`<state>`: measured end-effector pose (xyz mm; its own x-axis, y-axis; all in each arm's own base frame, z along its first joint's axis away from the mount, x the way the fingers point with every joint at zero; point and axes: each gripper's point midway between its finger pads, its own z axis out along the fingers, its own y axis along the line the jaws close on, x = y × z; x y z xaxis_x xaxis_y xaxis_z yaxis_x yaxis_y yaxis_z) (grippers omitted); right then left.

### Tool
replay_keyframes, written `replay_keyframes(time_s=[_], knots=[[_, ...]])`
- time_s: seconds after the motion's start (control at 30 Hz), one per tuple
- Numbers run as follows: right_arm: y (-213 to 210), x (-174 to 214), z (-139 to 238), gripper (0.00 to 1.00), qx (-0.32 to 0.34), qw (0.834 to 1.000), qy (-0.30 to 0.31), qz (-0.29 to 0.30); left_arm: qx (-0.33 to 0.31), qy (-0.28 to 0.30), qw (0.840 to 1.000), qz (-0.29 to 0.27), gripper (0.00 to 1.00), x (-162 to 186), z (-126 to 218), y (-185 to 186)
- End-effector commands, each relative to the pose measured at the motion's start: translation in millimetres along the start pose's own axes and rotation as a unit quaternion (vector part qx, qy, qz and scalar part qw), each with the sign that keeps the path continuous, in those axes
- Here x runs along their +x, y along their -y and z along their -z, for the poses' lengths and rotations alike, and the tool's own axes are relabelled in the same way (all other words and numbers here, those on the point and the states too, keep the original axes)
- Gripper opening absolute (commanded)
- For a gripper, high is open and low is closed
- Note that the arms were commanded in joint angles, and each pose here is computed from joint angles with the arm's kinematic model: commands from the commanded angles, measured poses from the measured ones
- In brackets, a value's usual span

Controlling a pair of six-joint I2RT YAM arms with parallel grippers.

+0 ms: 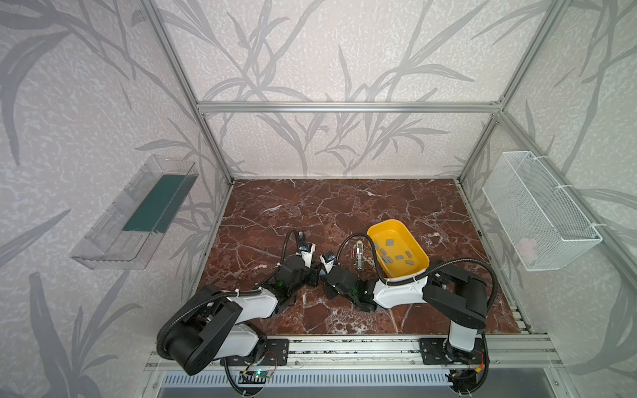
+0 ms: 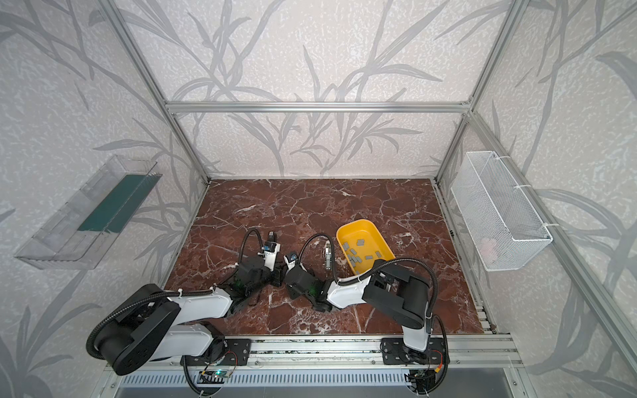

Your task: Load the staples into the stapler

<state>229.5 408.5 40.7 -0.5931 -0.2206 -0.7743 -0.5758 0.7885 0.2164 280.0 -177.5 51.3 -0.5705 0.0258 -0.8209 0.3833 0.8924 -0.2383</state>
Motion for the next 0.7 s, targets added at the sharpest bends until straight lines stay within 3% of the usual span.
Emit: replay_keyframes(time_s=[0.0,0.27,0.67], knots=[[23.3,72.6,-6.2,0.25,0.038,0.994,-0.097,0.017,0.002,0.018,1.000,0.009,0.35,-13.5,-1.7,1.5],[30.0,98.1,-11.7,0.24,0.062,0.990,-0.122,0.024,-0.001,0.018,1.000,0.014,0.35,-14.6,-2.7,0.1],[33.3,106.2,-15.6,0.23,0.085,0.985,-0.142,0.037,-0.012,0.023,0.999,0.031,0.36,-19.2,-1.4,-6.4]])
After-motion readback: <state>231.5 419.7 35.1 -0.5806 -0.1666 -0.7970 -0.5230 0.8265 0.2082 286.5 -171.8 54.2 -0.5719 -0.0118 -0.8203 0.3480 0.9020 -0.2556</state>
